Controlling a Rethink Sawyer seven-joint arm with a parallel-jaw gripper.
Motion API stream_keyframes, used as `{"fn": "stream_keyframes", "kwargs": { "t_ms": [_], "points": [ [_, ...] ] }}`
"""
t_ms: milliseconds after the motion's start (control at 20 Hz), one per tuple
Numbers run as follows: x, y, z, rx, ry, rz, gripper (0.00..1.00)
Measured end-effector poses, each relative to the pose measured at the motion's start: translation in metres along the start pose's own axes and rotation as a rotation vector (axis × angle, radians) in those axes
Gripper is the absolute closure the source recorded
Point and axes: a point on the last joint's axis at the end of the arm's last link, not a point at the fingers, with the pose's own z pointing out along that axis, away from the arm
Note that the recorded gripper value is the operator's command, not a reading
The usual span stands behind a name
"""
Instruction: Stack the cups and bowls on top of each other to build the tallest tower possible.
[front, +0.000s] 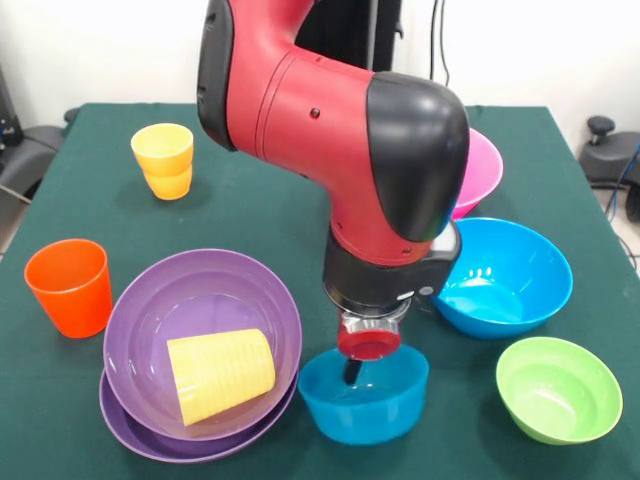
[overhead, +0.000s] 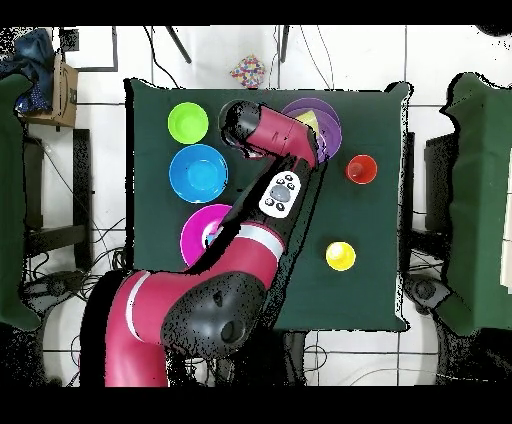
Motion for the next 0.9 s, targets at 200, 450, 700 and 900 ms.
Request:
{"fn": "stream_keyframes", "kwargs": {
  "t_ms": [200, 450, 700, 900],
  "points": [
    [0.0009, 0.0014, 0.0005, -0.011, -0.005, -0.001, 0.00],
    [0.0036, 0.0019, -0.0001, -0.014, -0.006, -0.004, 0.00],
    [0.0074, 0.0019, -0.0013, -0.014, -0.011, -0.010, 0.00],
    [0.0085, 0.0038, -0.0041, -0.022, -0.014, -0.011, 1.00]
  ]
}}
